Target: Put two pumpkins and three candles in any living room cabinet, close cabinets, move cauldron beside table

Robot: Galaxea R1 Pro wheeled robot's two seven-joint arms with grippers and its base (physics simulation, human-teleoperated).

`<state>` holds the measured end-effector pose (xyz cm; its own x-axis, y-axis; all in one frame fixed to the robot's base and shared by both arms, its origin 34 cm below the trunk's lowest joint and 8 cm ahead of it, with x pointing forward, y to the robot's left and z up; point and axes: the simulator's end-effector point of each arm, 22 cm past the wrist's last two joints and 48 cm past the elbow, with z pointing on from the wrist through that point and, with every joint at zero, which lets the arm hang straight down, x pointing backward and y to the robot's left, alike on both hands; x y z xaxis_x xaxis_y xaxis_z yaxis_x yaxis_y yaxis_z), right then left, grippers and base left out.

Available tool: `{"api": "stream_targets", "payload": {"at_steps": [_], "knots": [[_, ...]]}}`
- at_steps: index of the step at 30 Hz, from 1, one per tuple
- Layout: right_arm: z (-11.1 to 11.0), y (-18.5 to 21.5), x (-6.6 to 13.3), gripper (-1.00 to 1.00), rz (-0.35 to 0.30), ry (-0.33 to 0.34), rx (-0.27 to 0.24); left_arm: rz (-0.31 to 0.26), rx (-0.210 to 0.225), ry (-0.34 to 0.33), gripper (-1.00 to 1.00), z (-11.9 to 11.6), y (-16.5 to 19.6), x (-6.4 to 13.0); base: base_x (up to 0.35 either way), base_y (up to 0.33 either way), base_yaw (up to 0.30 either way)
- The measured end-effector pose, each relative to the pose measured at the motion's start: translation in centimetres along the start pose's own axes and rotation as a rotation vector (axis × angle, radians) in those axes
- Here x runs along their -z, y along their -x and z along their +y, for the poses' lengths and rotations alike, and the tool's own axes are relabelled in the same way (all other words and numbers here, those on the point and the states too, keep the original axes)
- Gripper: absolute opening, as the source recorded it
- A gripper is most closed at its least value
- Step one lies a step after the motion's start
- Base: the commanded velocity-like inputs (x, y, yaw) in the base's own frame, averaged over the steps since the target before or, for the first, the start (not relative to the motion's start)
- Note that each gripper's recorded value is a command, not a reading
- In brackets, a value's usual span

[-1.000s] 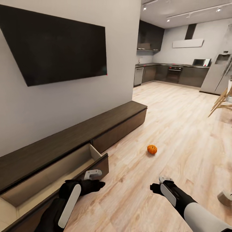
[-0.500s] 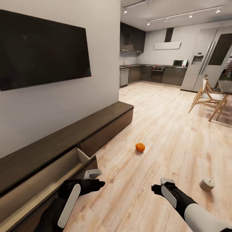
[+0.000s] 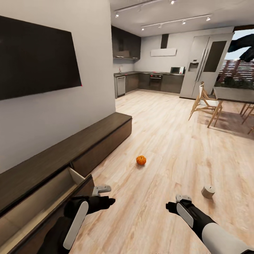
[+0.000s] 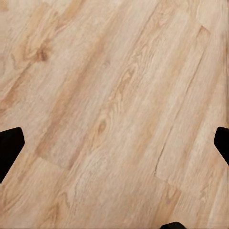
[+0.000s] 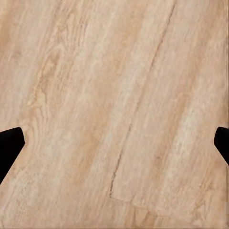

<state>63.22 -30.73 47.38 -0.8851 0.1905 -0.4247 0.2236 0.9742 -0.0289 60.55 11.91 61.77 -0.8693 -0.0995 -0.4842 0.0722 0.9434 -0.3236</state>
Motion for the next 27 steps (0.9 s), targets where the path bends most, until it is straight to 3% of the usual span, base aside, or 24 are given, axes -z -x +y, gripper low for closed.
{"api": "stream_targets", "payload": {"at_steps": [27], "knots": [[0.1,1.2,0.7,1.0,-0.039,0.003,-0.007,-0.019,-0.007,-0.001,1.0,-0.2,0.6,0.7,0.0,0.0,-0.272]]}}
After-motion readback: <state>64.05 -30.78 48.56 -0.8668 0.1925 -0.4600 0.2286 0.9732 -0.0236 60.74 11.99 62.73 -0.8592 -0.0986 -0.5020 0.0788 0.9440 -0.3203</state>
